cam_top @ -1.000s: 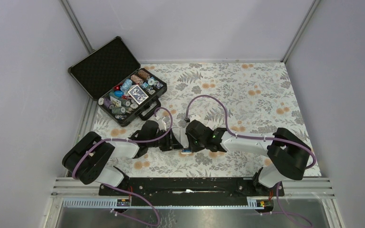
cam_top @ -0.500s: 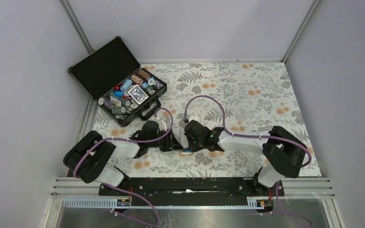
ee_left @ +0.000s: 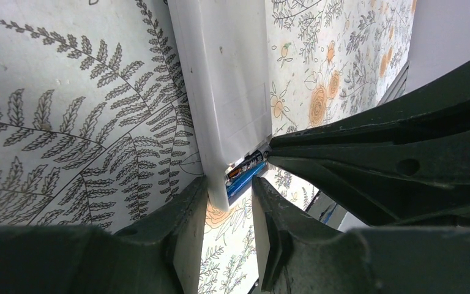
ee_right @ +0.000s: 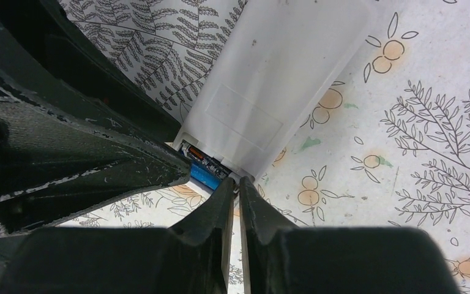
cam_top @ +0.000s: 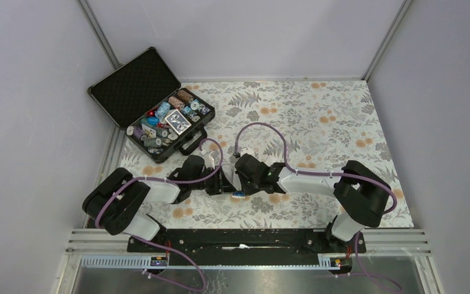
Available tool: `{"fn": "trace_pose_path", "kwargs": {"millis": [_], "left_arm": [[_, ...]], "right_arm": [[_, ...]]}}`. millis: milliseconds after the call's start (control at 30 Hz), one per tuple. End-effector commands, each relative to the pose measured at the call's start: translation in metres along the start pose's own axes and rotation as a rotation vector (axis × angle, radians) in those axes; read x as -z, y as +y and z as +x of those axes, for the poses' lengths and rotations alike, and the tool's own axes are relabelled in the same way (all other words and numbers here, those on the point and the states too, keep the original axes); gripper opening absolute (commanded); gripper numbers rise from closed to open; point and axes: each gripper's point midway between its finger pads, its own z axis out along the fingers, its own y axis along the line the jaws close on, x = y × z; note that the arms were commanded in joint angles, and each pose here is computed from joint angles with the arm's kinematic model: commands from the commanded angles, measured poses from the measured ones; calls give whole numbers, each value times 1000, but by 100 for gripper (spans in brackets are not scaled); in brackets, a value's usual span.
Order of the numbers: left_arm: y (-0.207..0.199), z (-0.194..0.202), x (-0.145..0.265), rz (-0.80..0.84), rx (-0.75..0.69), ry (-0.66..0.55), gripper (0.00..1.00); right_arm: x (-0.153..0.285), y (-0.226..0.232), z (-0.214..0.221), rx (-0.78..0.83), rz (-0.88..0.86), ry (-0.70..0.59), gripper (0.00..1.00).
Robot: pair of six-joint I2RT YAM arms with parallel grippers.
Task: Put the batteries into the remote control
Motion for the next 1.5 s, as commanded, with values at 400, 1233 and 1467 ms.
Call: {"fn": "trace_pose_path", "kwargs": {"millis": [400,1233,1467], "left_arm": [[-6,-1,-3,44,-7,4,33],[-5,0,-1,39,-7,-3,33],[-7,-1,-1,46,-5,-2,33]], "right_arm": [[-21,-5,21,55,54,116,6],[2,-7,-15,118,137,0,20],[32,-28,-42,148,215,-100,41]]}}
